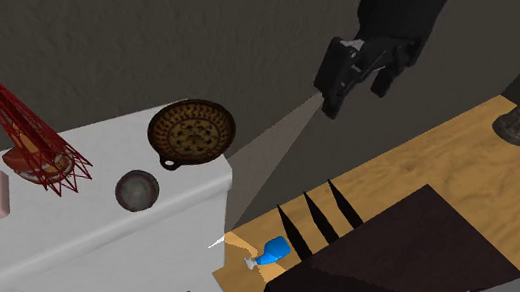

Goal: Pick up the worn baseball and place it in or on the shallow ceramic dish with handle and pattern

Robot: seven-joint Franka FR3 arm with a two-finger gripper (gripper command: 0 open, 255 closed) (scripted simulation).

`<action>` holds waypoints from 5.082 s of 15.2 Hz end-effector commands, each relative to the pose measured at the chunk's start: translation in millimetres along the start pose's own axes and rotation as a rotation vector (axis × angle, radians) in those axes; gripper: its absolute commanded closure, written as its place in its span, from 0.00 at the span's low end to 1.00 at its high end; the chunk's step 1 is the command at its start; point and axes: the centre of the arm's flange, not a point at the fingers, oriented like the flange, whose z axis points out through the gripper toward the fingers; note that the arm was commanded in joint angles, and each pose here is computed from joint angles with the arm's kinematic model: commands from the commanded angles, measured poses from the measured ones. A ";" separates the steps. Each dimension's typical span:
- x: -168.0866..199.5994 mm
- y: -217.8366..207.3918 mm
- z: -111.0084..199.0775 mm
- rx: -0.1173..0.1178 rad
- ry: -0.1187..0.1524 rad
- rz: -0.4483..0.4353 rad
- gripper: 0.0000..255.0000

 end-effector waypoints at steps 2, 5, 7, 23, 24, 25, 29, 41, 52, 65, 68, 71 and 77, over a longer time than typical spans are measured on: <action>10.4 -35.4 16.4 -0.012 0.020 0.000 0.00; 21.4 -71.0 32.3 -0.025 0.039 0.000 0.00; 28.8 -94.6 43.1 -0.033 0.051 -0.001 0.00; 93.3 -280.0 132.6 -0.102 0.151 -0.005 0.00; 97.6 -291.4 138.4 -0.106 0.158 -0.005 0.00; 101.9 -302.7 144.2 -0.110 0.164 -0.005 0.00; 110.0 -317.7 162.9 -0.116 0.173 -0.006 0.00; 115.1 -314.3 191.7 -0.116 0.173 -0.006 0.00; 115.1 -314.3 191.7 -0.116 0.173 -0.006 1.00; 114.9 -315.7 123.1 -0.116 0.173 -0.006 1.00; 114.9 -316.0 107.2 -0.116 0.173 -0.006 1.00; 114.8 -316.3 91.4 -0.116 0.173 -0.006 1.00; 127.5 -293.6 70.6 -0.116 0.173 -0.006 1.00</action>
